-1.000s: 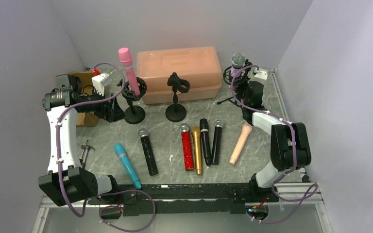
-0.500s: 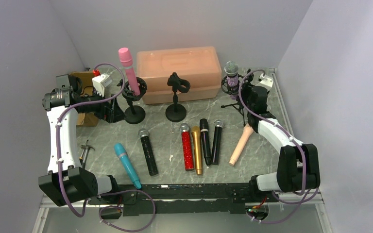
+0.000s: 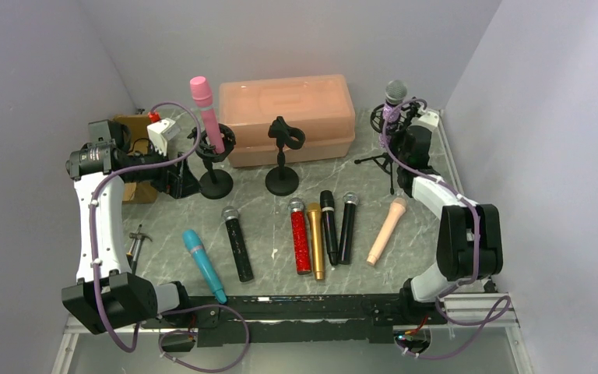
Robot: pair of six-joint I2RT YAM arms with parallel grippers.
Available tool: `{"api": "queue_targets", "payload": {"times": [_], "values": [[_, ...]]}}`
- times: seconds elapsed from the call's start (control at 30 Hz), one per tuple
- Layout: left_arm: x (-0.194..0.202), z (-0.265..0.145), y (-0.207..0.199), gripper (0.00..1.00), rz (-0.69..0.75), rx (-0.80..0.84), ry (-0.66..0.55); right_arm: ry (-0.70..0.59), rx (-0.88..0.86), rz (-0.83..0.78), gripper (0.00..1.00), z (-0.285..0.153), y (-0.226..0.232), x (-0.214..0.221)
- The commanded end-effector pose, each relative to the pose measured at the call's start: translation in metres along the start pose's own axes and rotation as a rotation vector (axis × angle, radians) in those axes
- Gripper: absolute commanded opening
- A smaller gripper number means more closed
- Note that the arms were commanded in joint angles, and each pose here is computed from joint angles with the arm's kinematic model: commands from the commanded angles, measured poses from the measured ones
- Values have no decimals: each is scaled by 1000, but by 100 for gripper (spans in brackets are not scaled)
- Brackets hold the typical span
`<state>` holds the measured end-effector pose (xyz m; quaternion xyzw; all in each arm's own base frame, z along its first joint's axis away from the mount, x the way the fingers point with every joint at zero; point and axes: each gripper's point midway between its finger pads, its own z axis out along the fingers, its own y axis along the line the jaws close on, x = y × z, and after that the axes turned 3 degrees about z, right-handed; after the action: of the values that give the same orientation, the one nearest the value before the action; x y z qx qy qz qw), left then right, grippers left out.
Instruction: Attach the microphones to the stand
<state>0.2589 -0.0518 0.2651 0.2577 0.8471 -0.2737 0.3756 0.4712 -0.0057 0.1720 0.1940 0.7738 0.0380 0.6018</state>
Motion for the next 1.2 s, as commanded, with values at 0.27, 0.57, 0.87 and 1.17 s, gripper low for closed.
{"api": "queue_targets", "payload": {"times": [0.27, 0.57, 0.87, 1.17], "values": [[-11, -3, 6, 99, 26, -10, -15, -55, -63, -75, 0, 69, 27, -17], [-13, -4, 8, 99, 25, -20, -14, 95, -99, 12, 20, 65, 35, 14], [-12, -5, 6, 99, 30, -22, -17, 202, -100, 23, 60, 37, 33, 27], [-11, -4, 7, 99, 29, -20, -11, 366, -101, 70, 67, 23, 26, 42]]}}
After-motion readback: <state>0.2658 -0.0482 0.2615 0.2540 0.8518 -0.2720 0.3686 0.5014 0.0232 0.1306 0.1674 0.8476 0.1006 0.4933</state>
